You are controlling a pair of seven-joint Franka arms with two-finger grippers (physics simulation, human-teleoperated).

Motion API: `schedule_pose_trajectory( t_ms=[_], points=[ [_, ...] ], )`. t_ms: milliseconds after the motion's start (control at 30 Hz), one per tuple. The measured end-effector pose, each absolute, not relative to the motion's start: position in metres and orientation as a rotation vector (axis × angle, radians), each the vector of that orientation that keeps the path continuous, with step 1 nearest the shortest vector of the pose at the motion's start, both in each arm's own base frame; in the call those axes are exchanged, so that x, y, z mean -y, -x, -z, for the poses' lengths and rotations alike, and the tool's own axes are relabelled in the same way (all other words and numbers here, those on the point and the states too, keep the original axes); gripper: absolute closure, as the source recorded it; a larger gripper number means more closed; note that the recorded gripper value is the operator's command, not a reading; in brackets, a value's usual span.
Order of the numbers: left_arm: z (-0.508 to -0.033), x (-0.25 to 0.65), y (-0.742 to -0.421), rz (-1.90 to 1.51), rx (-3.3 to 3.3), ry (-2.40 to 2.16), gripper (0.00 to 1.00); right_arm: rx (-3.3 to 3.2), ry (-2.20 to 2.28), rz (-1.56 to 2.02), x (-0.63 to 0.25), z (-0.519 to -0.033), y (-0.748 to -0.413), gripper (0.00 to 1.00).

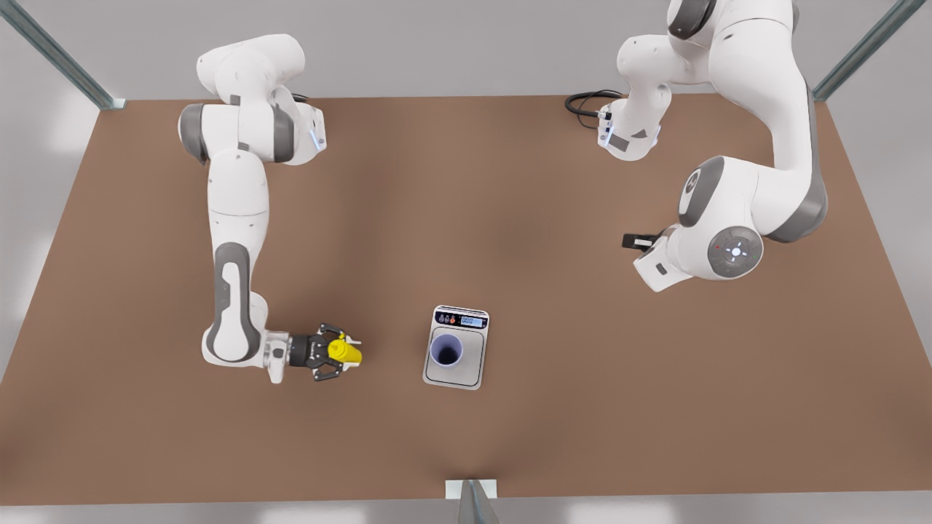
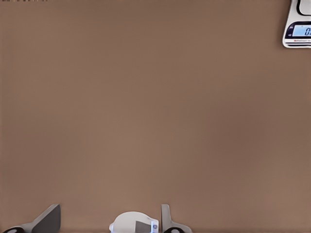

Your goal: Move cup to the weight, pick up sauce bottle, pour sauce

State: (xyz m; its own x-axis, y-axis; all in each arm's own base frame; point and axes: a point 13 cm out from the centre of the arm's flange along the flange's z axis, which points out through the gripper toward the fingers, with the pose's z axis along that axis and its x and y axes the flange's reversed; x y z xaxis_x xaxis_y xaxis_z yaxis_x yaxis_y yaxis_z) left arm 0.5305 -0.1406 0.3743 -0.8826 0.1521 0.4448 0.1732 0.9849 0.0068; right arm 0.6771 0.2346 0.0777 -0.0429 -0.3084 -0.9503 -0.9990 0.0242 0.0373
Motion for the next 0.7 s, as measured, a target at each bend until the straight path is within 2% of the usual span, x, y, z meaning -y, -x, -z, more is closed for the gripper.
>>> schedule_pose_trajectory(
  t_ms=[67, 133, 167, 700],
  points=[
    [-0.378, 0.139, -0.533, 0.063, 2.683, 0.228, 0.00, -1.487, 1.400, -1.058, -0.234, -0.077, -0.678, 0.44],
    [-0.385, 0.138, -0.538, 0.060, 2.704, 0.225, 0.00, -1.496, 1.394, -1.056, -0.233, -0.076, -0.679, 0.22],
    [-0.386, 0.139, -0.540, 0.060, 2.710, 0.226, 0.00, -1.499, 1.392, -1.055, -0.233, -0.076, -0.680, 0.00],
    [-0.386, 0.140, -0.541, 0.058, 2.714, 0.229, 0.00, -1.512, 1.375, -1.059, -0.233, -0.081, -0.685, 0.00]
  ],
)
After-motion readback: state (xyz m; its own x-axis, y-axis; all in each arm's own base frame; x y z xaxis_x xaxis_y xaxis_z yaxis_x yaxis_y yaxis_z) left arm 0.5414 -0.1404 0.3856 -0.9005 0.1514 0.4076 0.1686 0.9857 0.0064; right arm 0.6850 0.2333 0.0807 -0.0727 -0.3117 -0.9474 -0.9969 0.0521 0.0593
